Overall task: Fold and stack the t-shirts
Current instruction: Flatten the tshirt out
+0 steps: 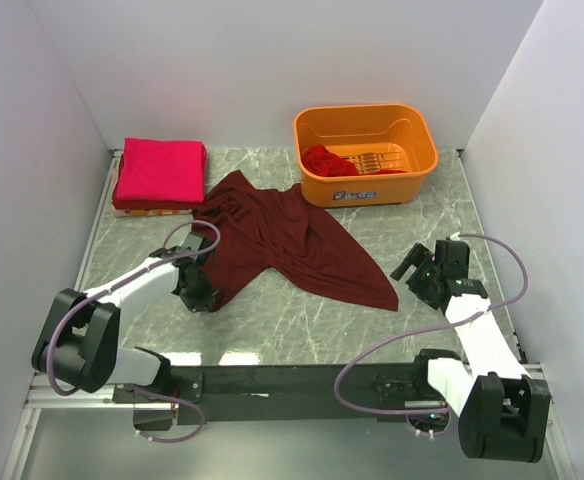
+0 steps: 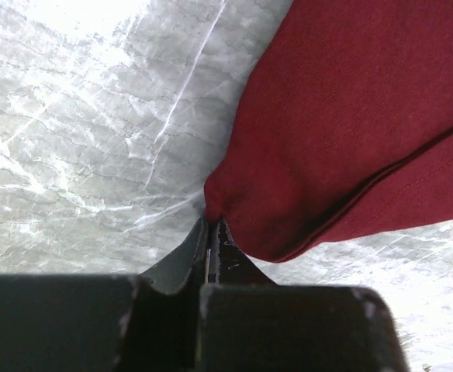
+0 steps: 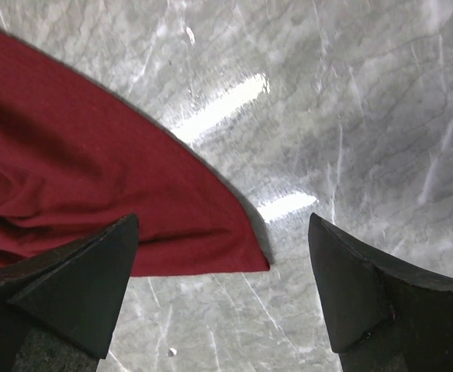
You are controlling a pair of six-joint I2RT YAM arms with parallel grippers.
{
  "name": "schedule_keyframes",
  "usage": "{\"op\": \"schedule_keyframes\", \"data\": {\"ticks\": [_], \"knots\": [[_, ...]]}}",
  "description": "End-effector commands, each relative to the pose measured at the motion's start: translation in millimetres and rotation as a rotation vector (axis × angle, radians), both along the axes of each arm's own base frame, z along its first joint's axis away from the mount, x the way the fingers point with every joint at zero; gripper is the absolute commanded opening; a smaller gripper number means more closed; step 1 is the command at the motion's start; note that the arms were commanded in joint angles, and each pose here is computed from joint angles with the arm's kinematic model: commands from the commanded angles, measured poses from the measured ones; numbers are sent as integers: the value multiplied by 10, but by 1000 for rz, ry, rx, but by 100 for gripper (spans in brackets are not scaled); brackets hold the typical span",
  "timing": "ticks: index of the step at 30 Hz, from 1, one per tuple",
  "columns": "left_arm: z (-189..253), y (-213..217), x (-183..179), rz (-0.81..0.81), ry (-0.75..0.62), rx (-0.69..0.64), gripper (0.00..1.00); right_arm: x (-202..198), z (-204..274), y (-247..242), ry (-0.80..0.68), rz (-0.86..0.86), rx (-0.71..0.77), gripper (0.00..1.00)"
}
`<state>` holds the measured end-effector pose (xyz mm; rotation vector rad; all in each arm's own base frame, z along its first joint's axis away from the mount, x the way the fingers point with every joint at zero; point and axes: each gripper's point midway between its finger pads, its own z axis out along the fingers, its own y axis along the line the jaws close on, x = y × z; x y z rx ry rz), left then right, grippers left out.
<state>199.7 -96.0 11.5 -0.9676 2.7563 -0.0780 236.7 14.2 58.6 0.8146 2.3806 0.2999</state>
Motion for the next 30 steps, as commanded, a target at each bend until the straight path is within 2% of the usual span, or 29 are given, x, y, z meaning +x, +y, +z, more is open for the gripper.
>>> {"op": "schedule_keyframes", "data": {"ticks": [1, 7, 15, 24, 30], "knots": [[-119, 64, 175, 1, -68, 56, 1, -10, 50, -7, -32, 20, -12, 95], [295, 135, 457, 14, -242, 89, 1, -83, 44, 106, -23, 60, 31, 95], [896, 237, 628, 49, -459, 95, 1, -151, -75, 248, 65, 100, -27, 92], [810, 200, 593, 39, -452, 70, 1, -211, -227, 240, 138, 23, -57, 89], [766, 157, 643, 22, -455, 60, 1, -194, -314, 179, 164, -4, -85, 80]]}}
